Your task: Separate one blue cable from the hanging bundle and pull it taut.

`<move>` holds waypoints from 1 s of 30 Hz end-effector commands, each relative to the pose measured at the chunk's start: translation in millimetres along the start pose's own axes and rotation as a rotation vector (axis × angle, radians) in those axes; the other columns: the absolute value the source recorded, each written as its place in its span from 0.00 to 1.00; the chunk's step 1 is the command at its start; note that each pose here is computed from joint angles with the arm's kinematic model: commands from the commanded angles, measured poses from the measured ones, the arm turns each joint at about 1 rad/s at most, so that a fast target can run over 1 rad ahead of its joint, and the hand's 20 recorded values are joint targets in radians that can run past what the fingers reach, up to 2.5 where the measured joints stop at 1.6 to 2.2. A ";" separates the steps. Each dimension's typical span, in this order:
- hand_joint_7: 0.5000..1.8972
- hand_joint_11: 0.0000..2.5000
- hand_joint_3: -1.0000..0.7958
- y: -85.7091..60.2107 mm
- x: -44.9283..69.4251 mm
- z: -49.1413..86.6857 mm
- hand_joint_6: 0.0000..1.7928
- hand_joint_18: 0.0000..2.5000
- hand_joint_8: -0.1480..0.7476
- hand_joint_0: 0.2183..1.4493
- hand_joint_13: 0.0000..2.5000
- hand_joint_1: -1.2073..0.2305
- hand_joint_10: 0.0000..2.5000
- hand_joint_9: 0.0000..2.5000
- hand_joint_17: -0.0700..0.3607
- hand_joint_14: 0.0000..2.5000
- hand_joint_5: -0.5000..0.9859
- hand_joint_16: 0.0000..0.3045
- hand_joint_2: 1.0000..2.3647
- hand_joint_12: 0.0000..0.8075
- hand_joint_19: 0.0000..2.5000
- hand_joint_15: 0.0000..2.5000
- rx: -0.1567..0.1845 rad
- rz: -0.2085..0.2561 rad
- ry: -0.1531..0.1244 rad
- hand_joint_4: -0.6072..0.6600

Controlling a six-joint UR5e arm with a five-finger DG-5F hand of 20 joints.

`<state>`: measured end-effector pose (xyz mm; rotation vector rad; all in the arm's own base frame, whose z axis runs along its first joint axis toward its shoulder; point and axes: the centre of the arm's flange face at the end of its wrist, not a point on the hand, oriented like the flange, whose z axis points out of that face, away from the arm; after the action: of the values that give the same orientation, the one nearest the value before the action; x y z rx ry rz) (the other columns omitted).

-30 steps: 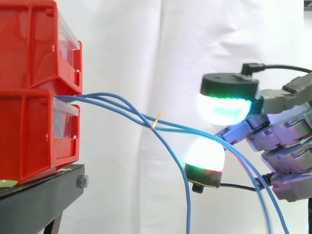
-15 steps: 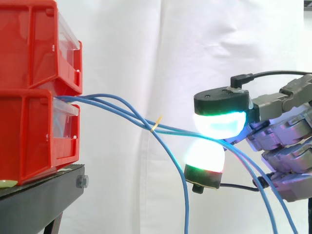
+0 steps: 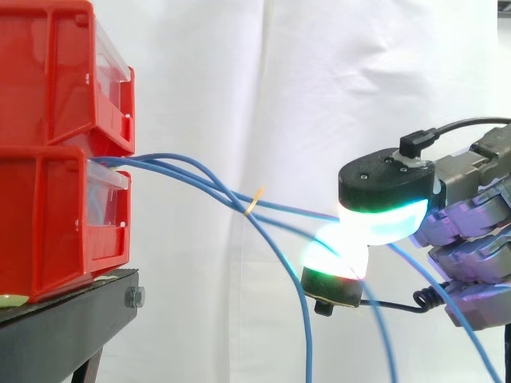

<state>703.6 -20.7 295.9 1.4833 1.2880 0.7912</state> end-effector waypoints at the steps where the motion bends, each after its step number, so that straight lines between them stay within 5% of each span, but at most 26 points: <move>1: 0.54 0.32 0.30 0.0 1.0 -0.3 0.28 0.52 0.43 0.26 0.71 0.19 0.01 0.82 0.46 0.01 0.41 0.19 0.00 0.42 0.38 0.48 0.000 -0.001 0.000 0.62; 6: 0.49 0.29 0.28 0.0 1.0 -0.3 0.28 0.55 0.41 0.19 0.73 0.41 0.01 0.85 0.50 0.01 0.42 0.21 0.00 0.45 0.36 0.46 0.000 -0.001 0.000 0.62; 10: 0.49 0.29 0.28 -0.2 1.0 -0.4 0.28 0.52 0.36 0.25 0.73 0.57 0.01 0.86 0.45 0.01 0.42 0.18 0.00 0.41 0.38 0.47 0.001 -0.001 0.000 0.58; 19: 0.49 0.31 0.28 0.0 1.0 -0.3 0.28 0.51 0.36 0.38 0.72 0.39 0.01 0.86 0.41 0.01 0.43 0.15 0.00 0.38 0.39 0.47 0.000 -0.001 0.000 0.58; 30: 0.50 0.31 0.28 0.8 2.8 0.3 0.28 0.52 0.36 0.38 0.73 0.38 0.01 0.86 0.41 0.01 0.43 0.15 0.00 0.38 0.39 0.48 -0.008 0.044 0.005 0.57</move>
<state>704.5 -18.4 296.1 1.5015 1.2673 0.8186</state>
